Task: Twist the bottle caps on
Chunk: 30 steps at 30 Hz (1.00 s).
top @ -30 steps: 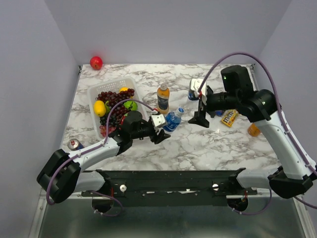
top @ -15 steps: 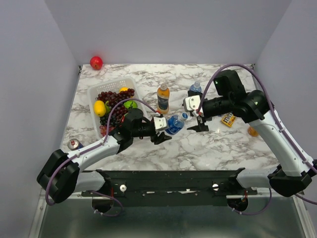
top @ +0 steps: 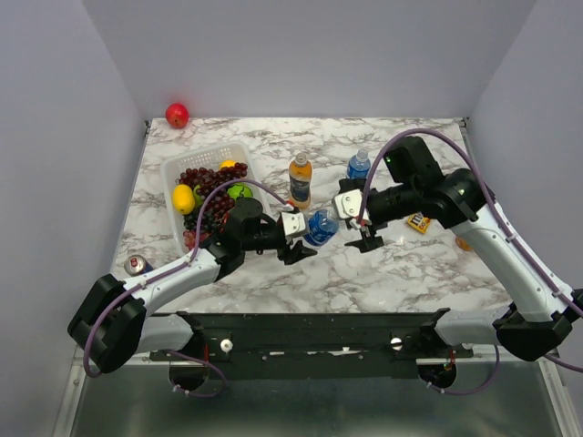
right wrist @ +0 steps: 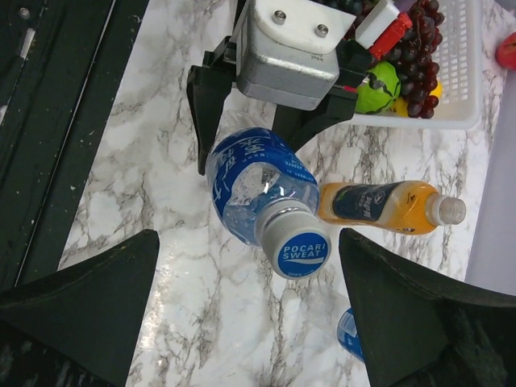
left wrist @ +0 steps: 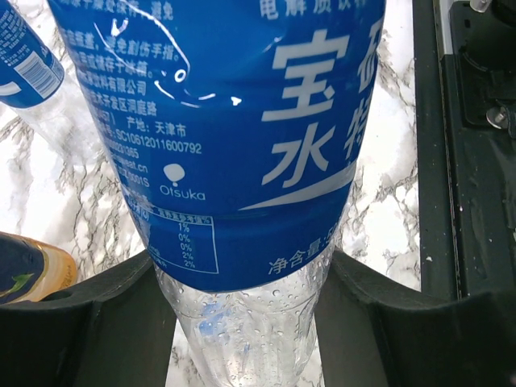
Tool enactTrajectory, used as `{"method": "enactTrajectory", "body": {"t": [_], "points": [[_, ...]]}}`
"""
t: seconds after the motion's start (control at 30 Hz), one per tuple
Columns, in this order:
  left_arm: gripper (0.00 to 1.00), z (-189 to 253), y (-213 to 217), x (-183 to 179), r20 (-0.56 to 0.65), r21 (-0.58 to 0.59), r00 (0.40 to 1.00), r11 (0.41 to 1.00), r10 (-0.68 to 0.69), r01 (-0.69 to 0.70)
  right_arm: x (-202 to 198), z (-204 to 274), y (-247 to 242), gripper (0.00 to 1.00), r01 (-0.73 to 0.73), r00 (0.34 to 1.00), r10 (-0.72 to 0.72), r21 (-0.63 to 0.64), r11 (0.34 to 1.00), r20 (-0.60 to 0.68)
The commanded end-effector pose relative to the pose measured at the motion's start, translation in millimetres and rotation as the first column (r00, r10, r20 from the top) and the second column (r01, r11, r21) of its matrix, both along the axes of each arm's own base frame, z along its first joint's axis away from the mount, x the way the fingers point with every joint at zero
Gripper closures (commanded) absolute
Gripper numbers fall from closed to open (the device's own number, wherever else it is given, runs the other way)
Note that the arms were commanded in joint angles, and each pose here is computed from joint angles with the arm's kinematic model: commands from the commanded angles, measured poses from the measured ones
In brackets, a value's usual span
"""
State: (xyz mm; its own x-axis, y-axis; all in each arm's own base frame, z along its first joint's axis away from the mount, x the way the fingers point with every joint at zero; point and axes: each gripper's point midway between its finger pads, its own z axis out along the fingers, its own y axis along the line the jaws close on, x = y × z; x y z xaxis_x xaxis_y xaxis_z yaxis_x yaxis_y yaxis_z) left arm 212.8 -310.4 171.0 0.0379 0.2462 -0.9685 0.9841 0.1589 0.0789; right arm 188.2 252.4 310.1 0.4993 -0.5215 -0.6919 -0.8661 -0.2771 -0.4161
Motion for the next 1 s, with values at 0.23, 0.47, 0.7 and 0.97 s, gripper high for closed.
{"method": "enactTrajectory", "body": {"t": [0.23, 0.47, 0.7, 0.97], "points": [[1.0, 27.7, -2.3, 11.6, -0.001, -0.093, 0.999, 0.994, 0.049, -0.049, 1.4, -23.2, -12.0, 0.01, 0.056, 0.998, -0.059, -0.091, 0.994, -0.029], [1.0, 34.3, 0.9, 17.1, 0.007, -0.12, 0.996, 0.989, 0.084, -0.082, 8.1, -32.1, -16.8, 0.02, 0.141, 0.986, -0.151, -0.13, 0.981, -0.068], [1.0, 35.0, 4.0, 22.3, 0.003, -0.126, 0.993, 0.985, 0.117, -0.116, 9.8, -33.3, -21.7, 0.04, 0.198, 0.972, -0.214, -0.156, 0.968, -0.093], [1.0, 26.9, 7.9, 24.0, 0.045, -0.071, 0.994, 0.993, 0.098, -0.095, 4.5, -21.4, -32.7, 0.08, 0.297, 0.938, -0.315, -0.134, 0.945, -0.146]]}}
